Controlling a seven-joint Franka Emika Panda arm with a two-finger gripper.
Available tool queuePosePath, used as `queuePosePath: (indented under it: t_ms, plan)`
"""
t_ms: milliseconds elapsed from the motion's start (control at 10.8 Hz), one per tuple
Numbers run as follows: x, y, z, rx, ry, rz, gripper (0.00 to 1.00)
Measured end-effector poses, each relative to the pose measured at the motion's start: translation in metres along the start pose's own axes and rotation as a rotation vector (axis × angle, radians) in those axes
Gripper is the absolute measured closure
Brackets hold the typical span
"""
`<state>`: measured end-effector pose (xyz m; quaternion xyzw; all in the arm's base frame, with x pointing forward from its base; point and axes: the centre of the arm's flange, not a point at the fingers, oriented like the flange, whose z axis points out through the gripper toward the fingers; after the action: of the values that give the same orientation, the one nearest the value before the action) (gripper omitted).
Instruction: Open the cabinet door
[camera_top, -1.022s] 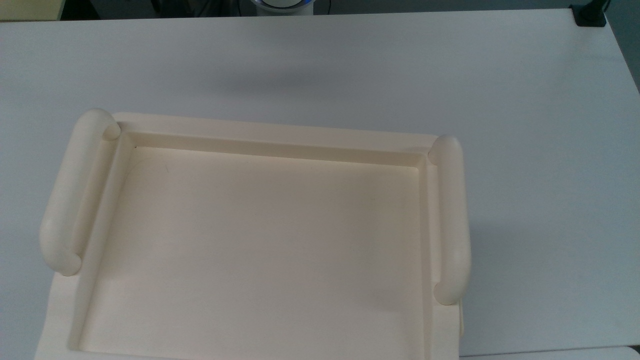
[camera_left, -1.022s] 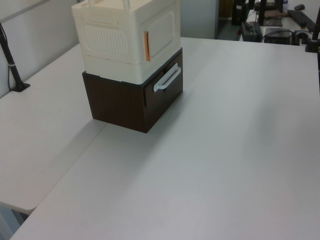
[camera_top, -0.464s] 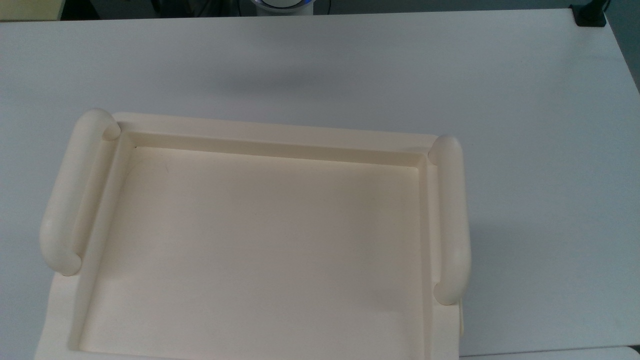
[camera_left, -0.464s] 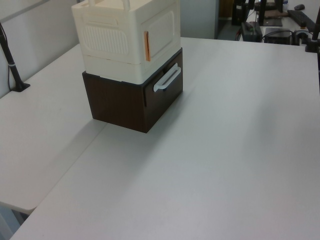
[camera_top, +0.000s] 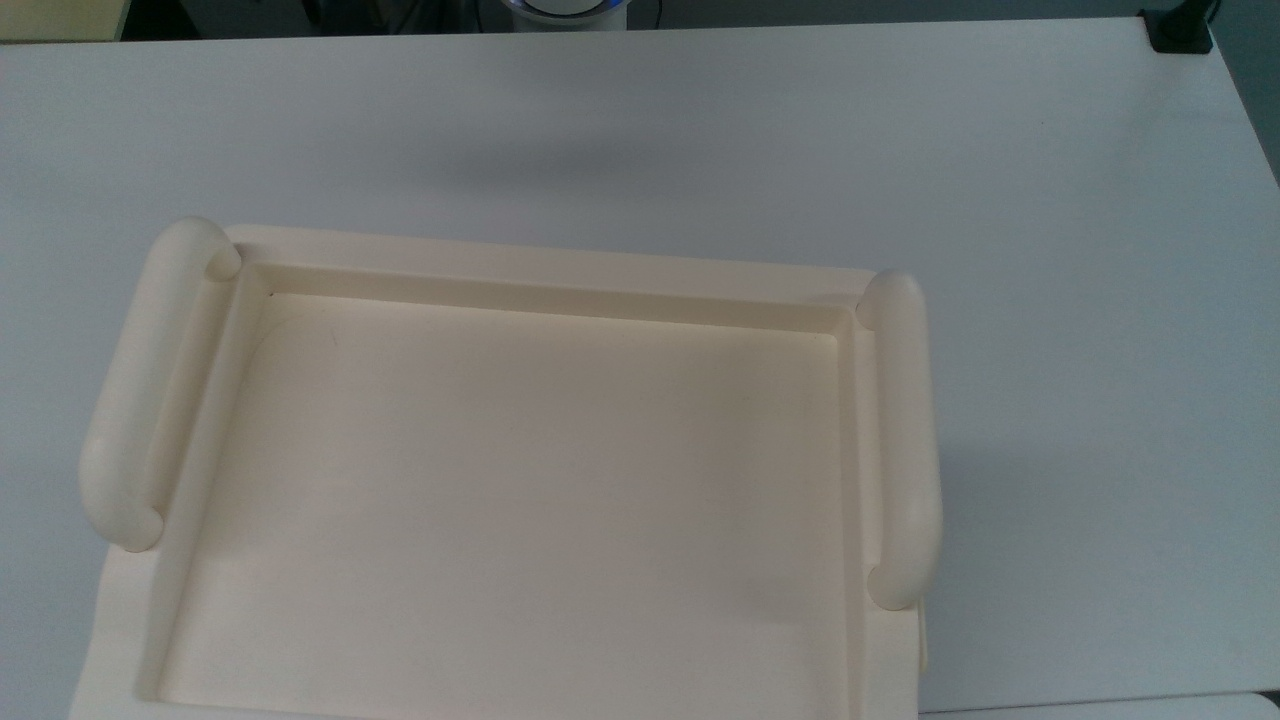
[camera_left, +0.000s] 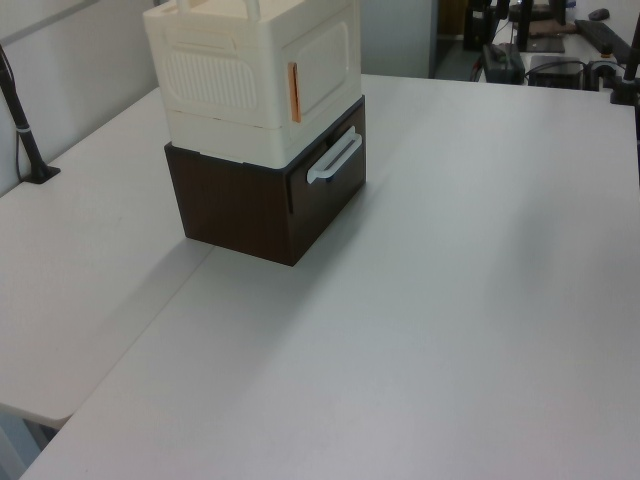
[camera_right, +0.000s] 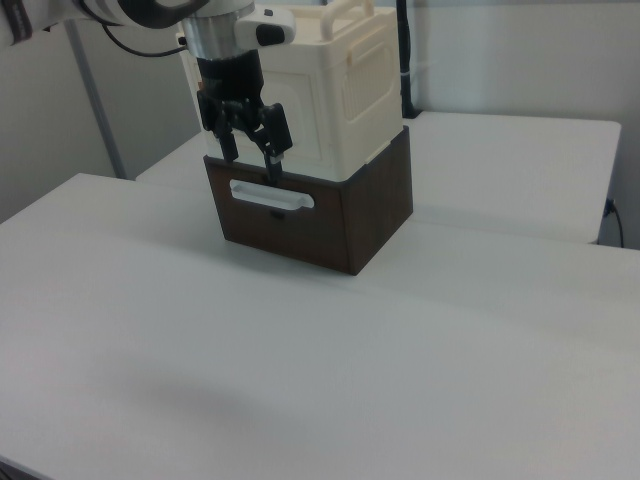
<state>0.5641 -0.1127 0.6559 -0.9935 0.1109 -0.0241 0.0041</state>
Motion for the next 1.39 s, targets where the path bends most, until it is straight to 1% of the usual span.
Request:
queuePosePath:
  t_ms: [557, 1393]
  plan:
    - [0.0, -0.003, 0.002, 0.0, -0.003, -0.005, 0.0]
    - [0.003, -0.035, 0.021, -0.001, -0.04, -0.06, 0.0]
